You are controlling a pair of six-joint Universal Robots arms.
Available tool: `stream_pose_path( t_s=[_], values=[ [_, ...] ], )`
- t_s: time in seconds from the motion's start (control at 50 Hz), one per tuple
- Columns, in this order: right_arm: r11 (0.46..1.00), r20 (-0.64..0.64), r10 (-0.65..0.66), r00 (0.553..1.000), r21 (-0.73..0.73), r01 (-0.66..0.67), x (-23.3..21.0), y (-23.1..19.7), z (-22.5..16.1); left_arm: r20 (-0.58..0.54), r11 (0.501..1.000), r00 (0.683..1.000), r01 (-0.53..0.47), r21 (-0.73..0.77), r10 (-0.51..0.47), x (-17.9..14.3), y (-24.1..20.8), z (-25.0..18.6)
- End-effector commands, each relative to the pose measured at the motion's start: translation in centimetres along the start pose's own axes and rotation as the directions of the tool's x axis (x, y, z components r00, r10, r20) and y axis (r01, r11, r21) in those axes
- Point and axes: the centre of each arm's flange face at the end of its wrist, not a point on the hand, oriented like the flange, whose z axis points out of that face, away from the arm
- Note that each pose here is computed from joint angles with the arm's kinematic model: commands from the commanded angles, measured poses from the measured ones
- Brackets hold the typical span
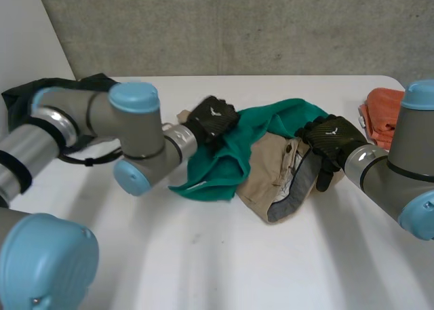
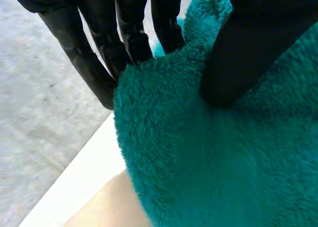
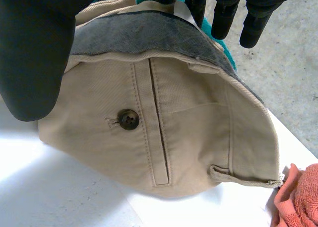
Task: Fold the laundry.
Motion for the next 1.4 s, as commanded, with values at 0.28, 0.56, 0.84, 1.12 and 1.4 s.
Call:
stream_pose_path(
  t_s=[0.28, 0.56, 0.84, 1.12, 1.4],
  values=[
    [1.0, 0.024, -0.019, 1.0, 0.008, 0.019, -1.0, -0.3, -0.2, 0.715, 0.957, 0.683, -0.084, 0.279, -0.149, -29.0, -9.5, -13.8],
    [0.999, 0.047, -0.036, 0.998, -0.002, 0.037, -1.9, -0.3, -0.5, 0.702, 0.997, 0.709, 0.048, 0.054, -0.072, -27.8, 3.5, -11.2],
    [0.996, 0.012, -0.077, 0.997, 0.037, 0.077, -0.1, -3.4, -3.4, 0.557, 0.995, 0.825, 0.088, 0.043, -0.097, -18.7, -1.8, -12.5],
    [0.947, 0.176, -0.322, 0.93, 0.037, 0.32, -5.4, -2.7, -7.0, 0.181, 0.996, 0.98, 0.077, 0.046, -0.084, -5.3, -2.9, -9.9],
    [0.816, 0.086, -0.574, 0.814, 0.143, 0.56, -10.2, 1.4, -1.5, 0.238, 0.99, 0.961, 0.137, 0.033, -0.141, -5.7, -2.8, -12.6]
  ],
)
